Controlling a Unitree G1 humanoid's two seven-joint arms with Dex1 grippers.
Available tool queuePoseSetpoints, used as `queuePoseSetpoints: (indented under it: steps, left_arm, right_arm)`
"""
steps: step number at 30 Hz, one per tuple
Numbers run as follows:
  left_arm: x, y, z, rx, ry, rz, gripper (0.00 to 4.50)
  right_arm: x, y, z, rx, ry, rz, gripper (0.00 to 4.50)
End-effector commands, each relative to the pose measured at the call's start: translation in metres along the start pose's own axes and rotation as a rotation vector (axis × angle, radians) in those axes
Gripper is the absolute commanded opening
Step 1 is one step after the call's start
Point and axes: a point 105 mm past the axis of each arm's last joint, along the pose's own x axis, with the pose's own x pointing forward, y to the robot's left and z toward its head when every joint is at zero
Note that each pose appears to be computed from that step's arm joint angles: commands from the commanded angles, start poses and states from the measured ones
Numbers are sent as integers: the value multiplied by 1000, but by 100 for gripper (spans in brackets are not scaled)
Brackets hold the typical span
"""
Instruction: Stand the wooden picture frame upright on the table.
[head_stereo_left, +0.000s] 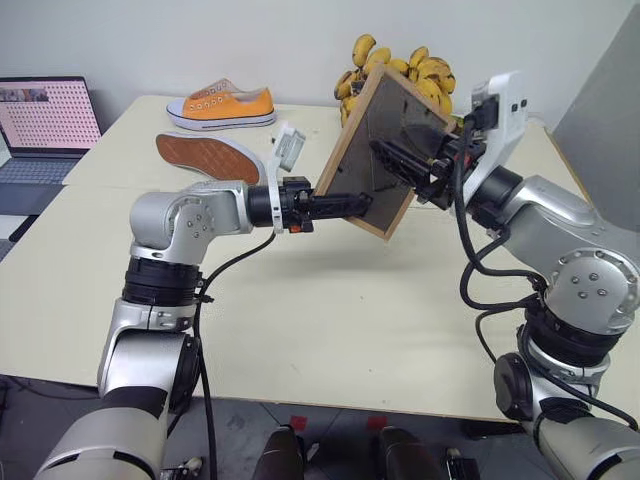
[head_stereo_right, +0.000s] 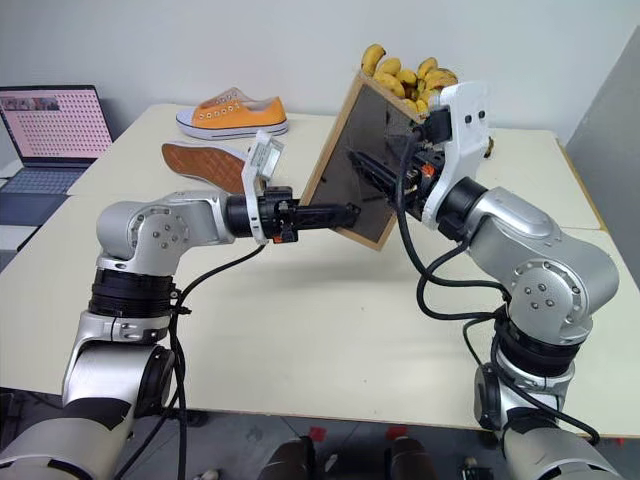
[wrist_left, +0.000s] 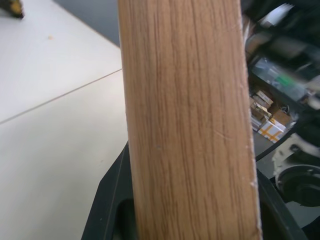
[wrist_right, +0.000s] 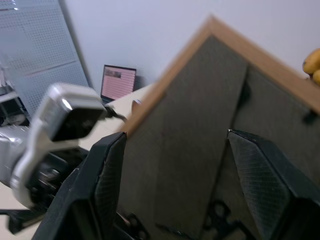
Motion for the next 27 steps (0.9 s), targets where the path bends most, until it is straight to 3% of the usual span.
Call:
queuePoseSetpoints:
  steps: [1, 8, 17, 27]
  left_arm:
    - [2, -24, 24, 85, -53, -83, 131]
    - [4, -21, 25, 80, -59, -83, 131]
    - [14, 20, 18, 41, -64, 35, 131]
    - [17, 27, 39, 52, -115, 33, 131]
  right_arm:
    - [1, -3, 2, -11, -25, -16, 338]
    - [7, 4, 8, 7, -55, 1, 338]
    - [0, 12, 16, 34, -82, -6, 338]
    - [-10, -6, 3, 32, -37, -115, 338]
